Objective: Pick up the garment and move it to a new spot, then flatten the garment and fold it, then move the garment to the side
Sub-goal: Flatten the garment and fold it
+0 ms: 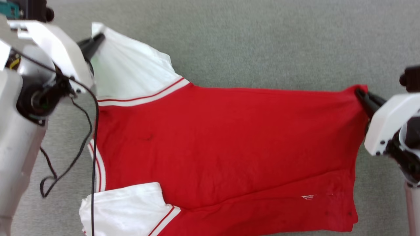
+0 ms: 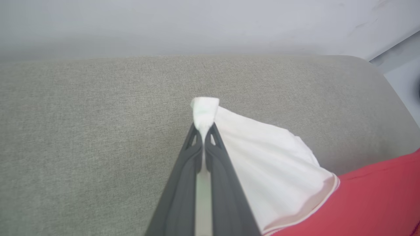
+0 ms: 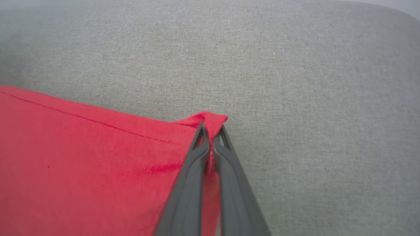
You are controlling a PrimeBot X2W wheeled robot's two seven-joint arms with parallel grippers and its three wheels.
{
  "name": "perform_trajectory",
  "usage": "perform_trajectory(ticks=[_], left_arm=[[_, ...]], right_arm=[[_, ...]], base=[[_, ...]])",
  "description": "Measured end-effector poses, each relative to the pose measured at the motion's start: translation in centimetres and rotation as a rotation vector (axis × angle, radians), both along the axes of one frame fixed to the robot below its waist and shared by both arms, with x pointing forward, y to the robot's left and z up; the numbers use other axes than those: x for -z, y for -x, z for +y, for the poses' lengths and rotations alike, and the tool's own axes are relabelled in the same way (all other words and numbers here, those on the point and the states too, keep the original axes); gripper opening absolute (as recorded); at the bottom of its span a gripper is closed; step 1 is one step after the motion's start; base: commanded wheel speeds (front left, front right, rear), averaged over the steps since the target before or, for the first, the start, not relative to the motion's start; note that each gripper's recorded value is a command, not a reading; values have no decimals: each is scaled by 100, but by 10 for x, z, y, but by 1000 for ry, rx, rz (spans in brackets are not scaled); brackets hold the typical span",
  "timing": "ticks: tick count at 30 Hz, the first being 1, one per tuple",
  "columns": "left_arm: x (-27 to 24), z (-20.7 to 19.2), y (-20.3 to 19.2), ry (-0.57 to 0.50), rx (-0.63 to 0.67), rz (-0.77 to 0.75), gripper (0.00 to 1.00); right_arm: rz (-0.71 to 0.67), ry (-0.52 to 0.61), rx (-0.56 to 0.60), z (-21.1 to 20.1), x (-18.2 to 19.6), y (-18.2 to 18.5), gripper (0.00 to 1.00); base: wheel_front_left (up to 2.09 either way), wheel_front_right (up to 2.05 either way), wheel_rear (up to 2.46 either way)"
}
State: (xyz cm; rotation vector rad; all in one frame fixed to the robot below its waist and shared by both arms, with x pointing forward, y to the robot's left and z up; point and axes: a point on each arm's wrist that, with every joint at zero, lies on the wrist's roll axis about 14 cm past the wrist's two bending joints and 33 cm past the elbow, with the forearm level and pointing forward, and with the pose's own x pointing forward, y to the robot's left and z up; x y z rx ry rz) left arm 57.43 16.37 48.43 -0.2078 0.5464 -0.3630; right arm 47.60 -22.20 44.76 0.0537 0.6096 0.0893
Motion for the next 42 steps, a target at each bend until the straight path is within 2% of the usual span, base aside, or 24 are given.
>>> perform_trajectory(ticks=[5, 11, 22, 31, 32, 33, 34, 41, 42], left_arm=[[-13, 15, 30, 27, -42, -45, 0], [-5, 27, 85, 55, -97, -34, 0], [65, 42, 211, 144, -252, 215, 0], [99, 27, 263, 226, -315, 353, 0], [101, 25, 265, 232, -315, 357, 8], [102, 23, 266, 237, -315, 356, 48], [102, 22, 267, 241, -315, 352, 100], [85, 19, 252, 240, -323, 210, 100], [69, 25, 241, 220, -342, 109, 100]], right_arm=[[-13, -49, 38, 0, -3, 21, 0], [24, -120, 71, 6, 11, 55, 0], [119, -205, 113, 14, 44, 107, 0], [181, -231, 168, 9, 65, 140, 0], [185, -232, 168, 10, 67, 143, 11], [186, -234, 166, 12, 68, 146, 64], [175, -235, 165, 13, 66, 146, 100], [36, -223, 154, 17, 41, 138, 100], [-9, -215, 146, 18, 29, 135, 100]], base=[[0, 0, 0], [0, 0, 0], [0, 0, 0], [0, 0, 0], [0, 0, 0], [0, 0, 0], [0, 0, 0], [0, 0, 0], [0, 0, 0]])
